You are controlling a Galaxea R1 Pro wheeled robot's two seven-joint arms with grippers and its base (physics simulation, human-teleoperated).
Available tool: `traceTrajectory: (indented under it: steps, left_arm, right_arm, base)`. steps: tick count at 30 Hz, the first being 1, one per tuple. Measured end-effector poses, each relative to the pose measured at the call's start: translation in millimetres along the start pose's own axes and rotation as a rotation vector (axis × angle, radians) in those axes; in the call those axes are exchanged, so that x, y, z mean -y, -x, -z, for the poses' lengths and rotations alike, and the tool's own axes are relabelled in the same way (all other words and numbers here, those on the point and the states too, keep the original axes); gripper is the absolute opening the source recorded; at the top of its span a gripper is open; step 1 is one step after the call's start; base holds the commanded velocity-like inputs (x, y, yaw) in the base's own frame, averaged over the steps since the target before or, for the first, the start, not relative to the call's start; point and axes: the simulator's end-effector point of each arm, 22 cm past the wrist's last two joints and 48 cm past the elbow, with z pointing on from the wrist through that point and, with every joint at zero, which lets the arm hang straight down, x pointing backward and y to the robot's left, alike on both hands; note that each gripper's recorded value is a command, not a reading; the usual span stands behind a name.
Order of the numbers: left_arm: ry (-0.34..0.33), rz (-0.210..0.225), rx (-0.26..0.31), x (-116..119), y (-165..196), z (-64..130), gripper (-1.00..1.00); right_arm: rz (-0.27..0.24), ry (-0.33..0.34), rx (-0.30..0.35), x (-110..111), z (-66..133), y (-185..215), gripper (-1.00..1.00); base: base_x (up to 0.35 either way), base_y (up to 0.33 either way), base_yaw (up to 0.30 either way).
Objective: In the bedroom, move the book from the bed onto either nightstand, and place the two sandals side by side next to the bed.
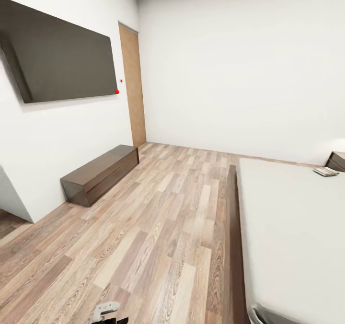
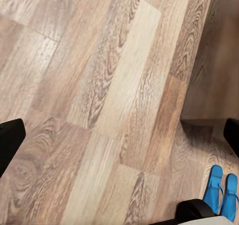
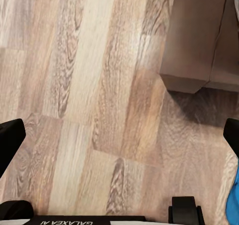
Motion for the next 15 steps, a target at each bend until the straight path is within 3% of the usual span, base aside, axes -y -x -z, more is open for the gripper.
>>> traceTrajectory:
  steps: [15]
  left_arm:
    - [0.0,0.0,0.0,0.0,0.0,0.0,1.0]
  right_arm:
    - [0.0,0.0,0.0,0.0,0.0,-0.1,1.0]
  base:
    - [0.0,0.0,0.273]
